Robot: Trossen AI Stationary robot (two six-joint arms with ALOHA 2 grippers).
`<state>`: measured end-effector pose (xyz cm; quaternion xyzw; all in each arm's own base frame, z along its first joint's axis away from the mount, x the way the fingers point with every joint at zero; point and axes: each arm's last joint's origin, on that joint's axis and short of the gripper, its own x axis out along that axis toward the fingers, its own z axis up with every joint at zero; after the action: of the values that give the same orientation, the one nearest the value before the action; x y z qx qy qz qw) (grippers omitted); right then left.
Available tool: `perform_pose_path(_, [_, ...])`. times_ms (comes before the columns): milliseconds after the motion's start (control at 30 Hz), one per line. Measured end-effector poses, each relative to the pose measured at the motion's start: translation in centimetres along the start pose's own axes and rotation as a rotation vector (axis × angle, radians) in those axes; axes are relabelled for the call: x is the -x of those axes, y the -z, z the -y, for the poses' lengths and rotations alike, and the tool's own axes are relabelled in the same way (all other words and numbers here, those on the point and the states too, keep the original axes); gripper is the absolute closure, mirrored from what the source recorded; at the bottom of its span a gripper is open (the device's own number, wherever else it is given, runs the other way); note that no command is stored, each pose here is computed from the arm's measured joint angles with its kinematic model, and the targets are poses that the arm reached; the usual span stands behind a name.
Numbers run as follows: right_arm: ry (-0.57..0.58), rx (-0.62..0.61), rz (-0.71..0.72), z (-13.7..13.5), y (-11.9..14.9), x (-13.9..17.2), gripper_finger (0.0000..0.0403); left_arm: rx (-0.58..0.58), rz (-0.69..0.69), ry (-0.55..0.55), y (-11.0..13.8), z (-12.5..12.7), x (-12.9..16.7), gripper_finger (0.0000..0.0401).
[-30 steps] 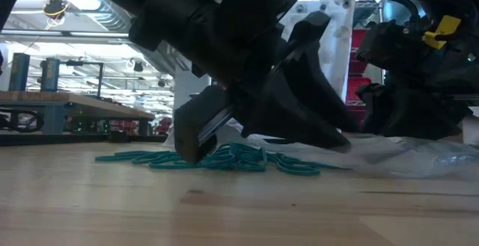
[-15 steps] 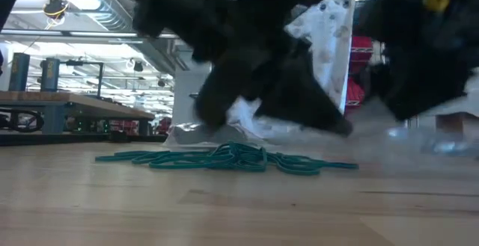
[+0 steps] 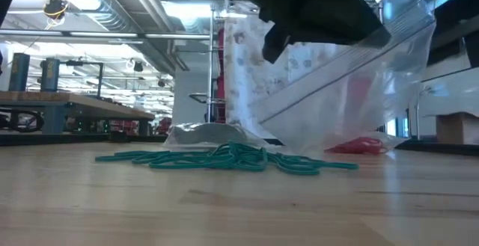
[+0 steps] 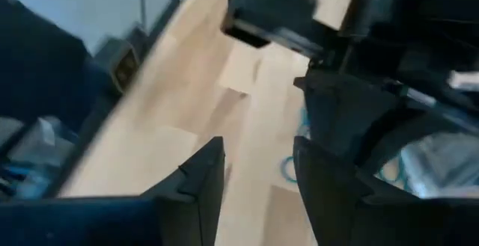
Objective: Sort rubber bands
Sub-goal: Open the transparent zip lock bag
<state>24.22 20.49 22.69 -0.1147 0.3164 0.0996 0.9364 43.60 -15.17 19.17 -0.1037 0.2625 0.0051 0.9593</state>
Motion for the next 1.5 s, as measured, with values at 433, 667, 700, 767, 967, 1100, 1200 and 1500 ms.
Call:
perform_pose_path(433, [0.102,0.208,-0.234,-0.7,0.3,-2.1,0.0249,0.150,-0.018,0.009,0.5,0.8,0.2,0.0401])
perform_pose_path(667, [0.108,0.229,-0.272,-0.6,0.6,-2.1,0.0249,0.181,-0.007,-0.009,0.3,0.4,0.1,0.0401])
perform_pose_path(700, [0.113,0.235,-0.282,-0.6,0.7,-2.0,0.0249,0.185,-0.006,-0.012,0.3,0.3,0.1,0.0401])
perform_pose_path(767, [0.123,0.248,-0.304,-0.5,1.0,-2.0,0.0249,0.188,0.000,-0.012,0.2,0.2,0.1,0.0401])
perform_pose_path(967, [0.132,0.251,-0.309,-0.5,1.1,-2.1,0.0262,0.236,0.006,-0.019,0.0,-0.2,-0.1,0.0401])
perform_pose_path(1100, [0.187,0.263,-0.306,-0.2,1.1,-2.1,0.0300,0.246,0.020,-0.016,-0.2,-0.3,-0.1,0.0401])
perform_pose_path(1200, [0.229,0.277,-0.327,0.1,1.3,-2.5,0.0331,0.228,0.023,-0.025,-0.2,-0.4,-0.1,0.0401])
perform_pose_path(1500, [0.228,0.209,-0.322,0.2,1.4,-3.1,0.0397,0.207,0.011,-0.029,-0.1,-0.7,-0.2,0.0401])
